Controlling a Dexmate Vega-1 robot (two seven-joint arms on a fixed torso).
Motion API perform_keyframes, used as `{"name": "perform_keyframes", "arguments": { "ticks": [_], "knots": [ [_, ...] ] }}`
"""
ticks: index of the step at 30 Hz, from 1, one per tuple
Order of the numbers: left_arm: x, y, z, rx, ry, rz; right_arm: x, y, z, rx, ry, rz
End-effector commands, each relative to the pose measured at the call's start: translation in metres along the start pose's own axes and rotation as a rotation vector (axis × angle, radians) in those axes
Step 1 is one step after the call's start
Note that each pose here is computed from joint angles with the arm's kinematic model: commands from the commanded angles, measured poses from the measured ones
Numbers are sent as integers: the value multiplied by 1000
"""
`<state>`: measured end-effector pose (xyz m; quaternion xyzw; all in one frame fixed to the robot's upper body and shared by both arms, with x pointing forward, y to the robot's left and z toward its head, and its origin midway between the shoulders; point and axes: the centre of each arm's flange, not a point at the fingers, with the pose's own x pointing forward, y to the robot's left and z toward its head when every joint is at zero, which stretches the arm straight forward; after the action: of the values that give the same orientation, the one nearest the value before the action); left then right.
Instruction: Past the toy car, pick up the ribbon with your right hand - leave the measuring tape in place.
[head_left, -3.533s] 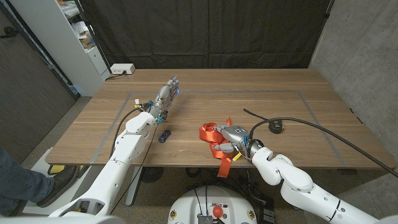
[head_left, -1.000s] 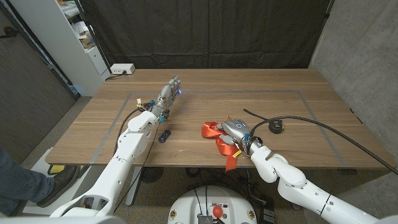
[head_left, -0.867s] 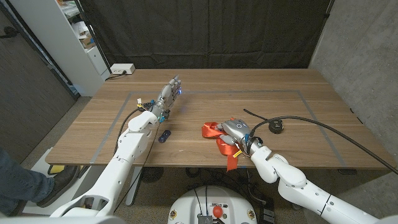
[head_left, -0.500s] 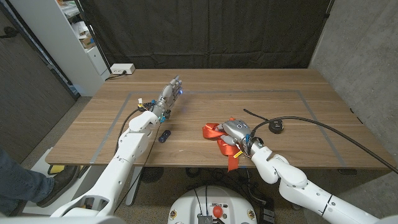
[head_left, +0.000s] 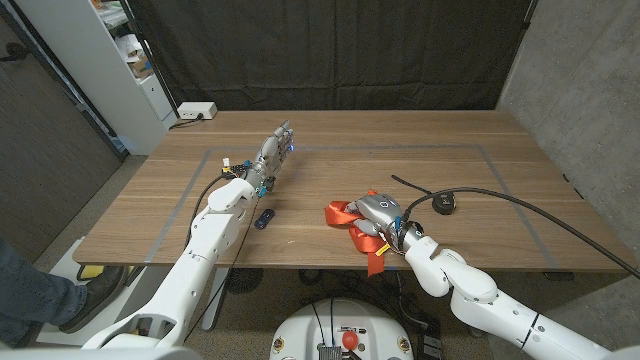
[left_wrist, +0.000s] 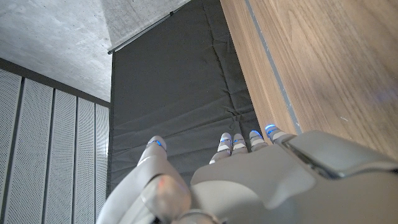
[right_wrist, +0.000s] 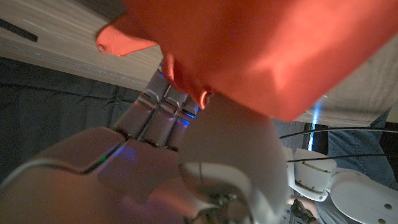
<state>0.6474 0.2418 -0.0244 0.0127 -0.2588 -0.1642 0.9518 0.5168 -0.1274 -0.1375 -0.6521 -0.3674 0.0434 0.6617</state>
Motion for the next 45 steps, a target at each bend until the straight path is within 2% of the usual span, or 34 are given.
{"name": "perform_keyframes", "arguments": {
  "ticks": [1, 22, 32, 45],
  "knots": [
    [2, 0, 3, 5, -6, -3, 1, -18, 3, 1, -4, -54],
    [4, 3, 6, 2, -14, -2, 6, -43, 5, -12, -21, -101],
    [7, 4, 6, 1, -14, -7, 9, -54, 3, 6, -20, -99],
    [9, 5, 8, 3, -16, -8, 9, -68, 5, -32, -25, -124]
  ]
}}
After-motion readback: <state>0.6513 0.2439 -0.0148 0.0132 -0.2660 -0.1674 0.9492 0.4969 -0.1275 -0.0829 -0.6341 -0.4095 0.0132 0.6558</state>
